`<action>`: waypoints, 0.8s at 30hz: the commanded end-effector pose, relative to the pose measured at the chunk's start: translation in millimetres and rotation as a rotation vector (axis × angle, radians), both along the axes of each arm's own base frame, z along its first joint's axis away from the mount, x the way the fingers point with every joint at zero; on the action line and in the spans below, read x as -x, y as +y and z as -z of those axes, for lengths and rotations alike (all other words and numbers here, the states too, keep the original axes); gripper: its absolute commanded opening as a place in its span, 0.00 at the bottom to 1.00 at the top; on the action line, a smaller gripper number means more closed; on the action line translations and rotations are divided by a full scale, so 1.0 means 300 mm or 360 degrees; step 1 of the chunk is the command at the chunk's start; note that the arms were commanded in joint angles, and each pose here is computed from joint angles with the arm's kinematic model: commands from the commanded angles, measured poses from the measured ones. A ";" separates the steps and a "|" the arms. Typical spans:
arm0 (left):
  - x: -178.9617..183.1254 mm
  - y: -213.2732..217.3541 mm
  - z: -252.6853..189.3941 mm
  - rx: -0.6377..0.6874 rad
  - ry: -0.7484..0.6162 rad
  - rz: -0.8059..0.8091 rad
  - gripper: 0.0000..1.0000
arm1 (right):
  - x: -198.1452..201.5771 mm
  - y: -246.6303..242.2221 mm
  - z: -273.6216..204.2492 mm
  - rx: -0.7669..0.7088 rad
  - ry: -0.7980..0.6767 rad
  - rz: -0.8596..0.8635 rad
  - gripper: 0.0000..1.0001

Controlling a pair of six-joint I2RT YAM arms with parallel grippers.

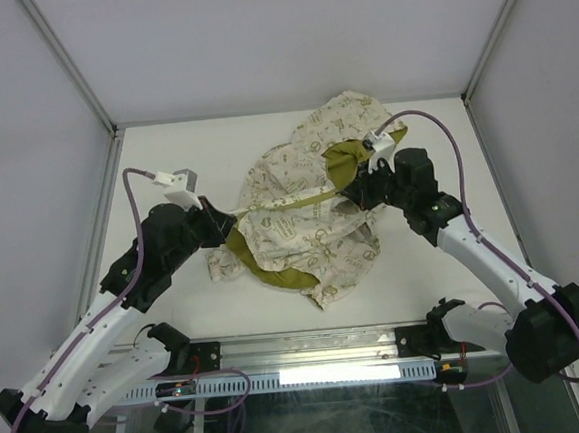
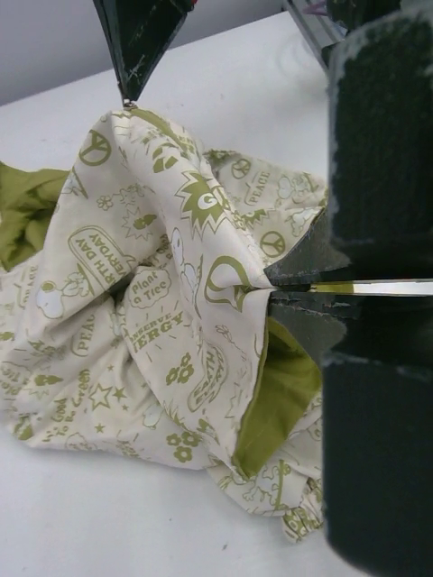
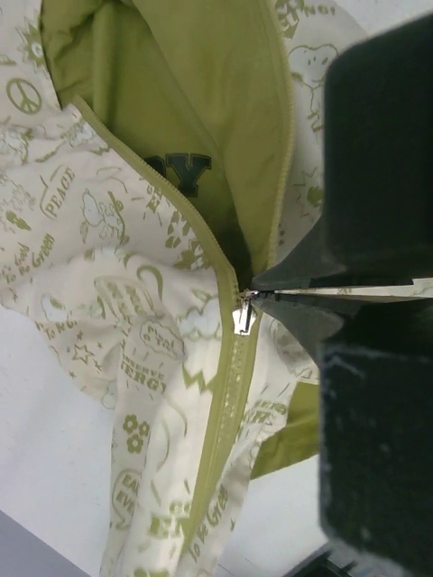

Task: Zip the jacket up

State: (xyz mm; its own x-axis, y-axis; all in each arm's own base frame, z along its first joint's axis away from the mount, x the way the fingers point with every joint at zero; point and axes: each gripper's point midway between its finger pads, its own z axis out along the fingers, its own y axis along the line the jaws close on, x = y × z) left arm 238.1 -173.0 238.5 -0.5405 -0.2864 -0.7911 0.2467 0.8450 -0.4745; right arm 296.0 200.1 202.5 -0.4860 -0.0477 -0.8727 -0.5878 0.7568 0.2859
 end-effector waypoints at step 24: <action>-0.191 0.233 -0.564 -0.0263 -0.0615 -0.0620 0.00 | -0.365 -0.518 -0.637 0.0120 -0.0608 0.0829 0.00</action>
